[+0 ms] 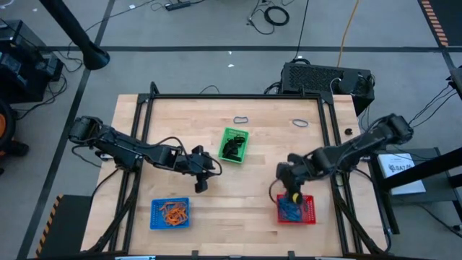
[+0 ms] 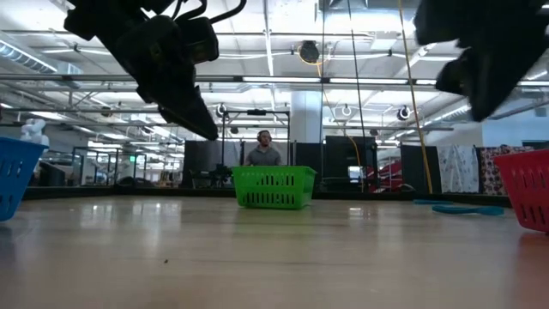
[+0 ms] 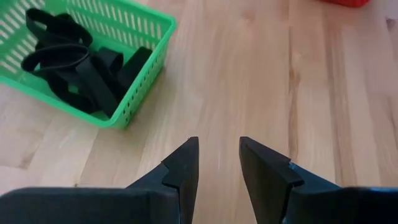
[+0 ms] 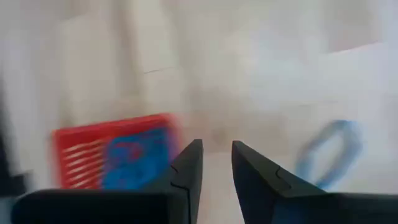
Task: Sort rubber bands into baskets
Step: Put the blue rubber band into the red bin
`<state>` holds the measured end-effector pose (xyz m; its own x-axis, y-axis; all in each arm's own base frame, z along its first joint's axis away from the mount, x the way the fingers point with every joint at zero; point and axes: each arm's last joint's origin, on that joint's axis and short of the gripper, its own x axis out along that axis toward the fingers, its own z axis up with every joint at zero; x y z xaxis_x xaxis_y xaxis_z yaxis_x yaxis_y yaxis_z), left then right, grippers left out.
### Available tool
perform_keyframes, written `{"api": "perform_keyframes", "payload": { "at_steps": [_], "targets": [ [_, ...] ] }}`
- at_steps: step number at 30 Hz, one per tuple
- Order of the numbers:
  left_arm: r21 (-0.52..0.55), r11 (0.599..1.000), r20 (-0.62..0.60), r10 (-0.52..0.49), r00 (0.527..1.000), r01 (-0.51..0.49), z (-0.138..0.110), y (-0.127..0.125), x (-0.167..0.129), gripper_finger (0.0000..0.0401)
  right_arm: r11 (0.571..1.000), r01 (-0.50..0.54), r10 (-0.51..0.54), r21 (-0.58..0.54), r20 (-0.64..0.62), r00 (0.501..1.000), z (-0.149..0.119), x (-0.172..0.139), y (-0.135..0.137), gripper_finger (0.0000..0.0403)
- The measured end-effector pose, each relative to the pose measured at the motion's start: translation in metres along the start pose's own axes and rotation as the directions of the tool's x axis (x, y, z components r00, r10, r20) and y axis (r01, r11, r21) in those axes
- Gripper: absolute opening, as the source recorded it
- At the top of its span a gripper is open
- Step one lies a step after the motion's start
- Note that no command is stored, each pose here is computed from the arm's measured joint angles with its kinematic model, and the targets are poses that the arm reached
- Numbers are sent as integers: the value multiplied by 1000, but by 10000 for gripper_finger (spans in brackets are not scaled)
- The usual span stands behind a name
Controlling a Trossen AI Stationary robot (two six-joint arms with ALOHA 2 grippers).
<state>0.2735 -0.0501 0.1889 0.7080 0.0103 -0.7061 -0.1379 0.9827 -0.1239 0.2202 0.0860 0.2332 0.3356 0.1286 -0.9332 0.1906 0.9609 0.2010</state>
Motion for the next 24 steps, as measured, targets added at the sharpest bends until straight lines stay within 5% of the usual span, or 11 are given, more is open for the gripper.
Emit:
{"api": "perform_keyframes", "payload": {
  "at_steps": [4,10,15,24],
  "targets": [
    [39,999,28,-9,1000,8,3,-1,0,122,991,132,-133,18,51,990,14,-1,-28,78],
    [84,996,73,1,997,-7,7,-1,0,122,976,188,-207,110,192,959,56,9,-79,82],
    [93,996,81,-8,997,1,5,-4,0,122,962,223,-227,155,6,974,54,25,-110,82],
    [209,977,237,-85,968,35,-14,-8,5,122,948,223,-177,227,-205,963,42,42,-111,82]
  ]
}}
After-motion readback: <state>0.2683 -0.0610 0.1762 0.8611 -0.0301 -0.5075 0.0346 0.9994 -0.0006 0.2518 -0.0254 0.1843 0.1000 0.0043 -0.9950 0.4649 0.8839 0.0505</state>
